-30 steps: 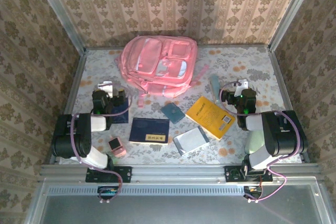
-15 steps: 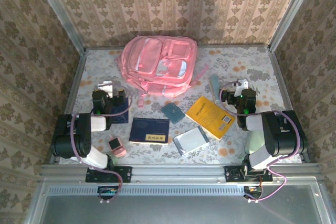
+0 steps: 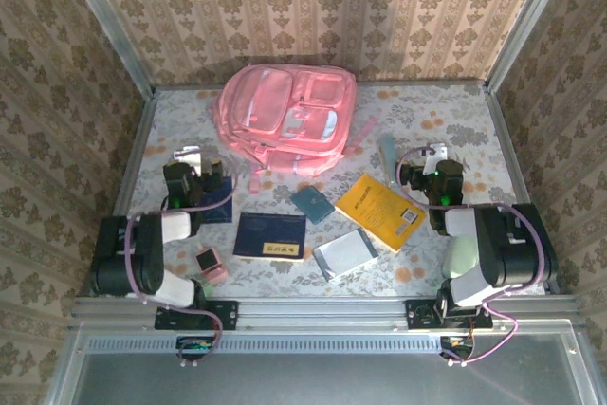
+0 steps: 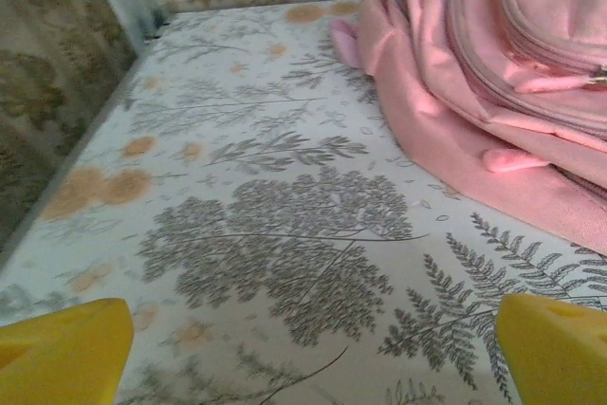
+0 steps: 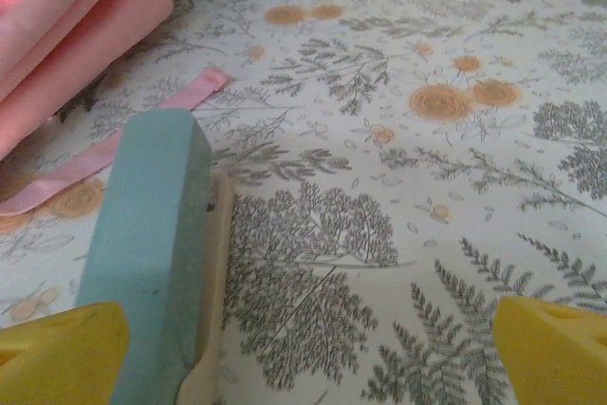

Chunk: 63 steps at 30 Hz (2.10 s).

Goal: Pack the student bag

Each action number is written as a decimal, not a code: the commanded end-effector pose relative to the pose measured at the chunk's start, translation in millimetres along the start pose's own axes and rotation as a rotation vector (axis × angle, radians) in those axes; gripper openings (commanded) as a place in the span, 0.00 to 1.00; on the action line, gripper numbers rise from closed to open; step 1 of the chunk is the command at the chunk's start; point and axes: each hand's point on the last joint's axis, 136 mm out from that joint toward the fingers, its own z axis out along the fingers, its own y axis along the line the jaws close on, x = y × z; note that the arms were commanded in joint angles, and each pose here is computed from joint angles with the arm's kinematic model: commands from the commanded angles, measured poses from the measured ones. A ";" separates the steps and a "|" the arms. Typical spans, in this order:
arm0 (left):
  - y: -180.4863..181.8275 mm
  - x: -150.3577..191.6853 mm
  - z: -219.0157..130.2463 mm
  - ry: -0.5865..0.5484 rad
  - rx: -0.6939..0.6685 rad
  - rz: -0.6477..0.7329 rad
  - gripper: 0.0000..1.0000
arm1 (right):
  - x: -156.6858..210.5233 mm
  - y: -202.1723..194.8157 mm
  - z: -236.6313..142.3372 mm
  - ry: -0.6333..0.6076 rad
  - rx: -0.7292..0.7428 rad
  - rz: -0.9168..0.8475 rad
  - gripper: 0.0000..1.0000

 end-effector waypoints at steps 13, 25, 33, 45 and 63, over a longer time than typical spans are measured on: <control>-85.6 -219.5 -123.9 -0.284 0.159 0.202 1.00 | -217.3 128.2 -154.3 -0.242 -0.085 -0.144 1.00; -26.4 -198.9 -54.2 0.178 0.005 -0.257 1.00 | -194.7 143.0 -187.4 0.075 -0.255 -0.017 0.98; -60.6 -154.3 28.1 0.454 0.122 -0.135 1.00 | -148.5 175.5 -160.2 0.353 -0.303 0.057 1.00; -131.6 -115.9 108.6 0.541 0.135 0.170 1.00 | -107.3 194.7 -144.3 0.477 -0.308 -0.051 1.00; -137.1 -84.2 169.4 0.575 0.004 0.147 0.89 | -88.6 210.5 -157.7 0.494 -0.451 -0.013 1.00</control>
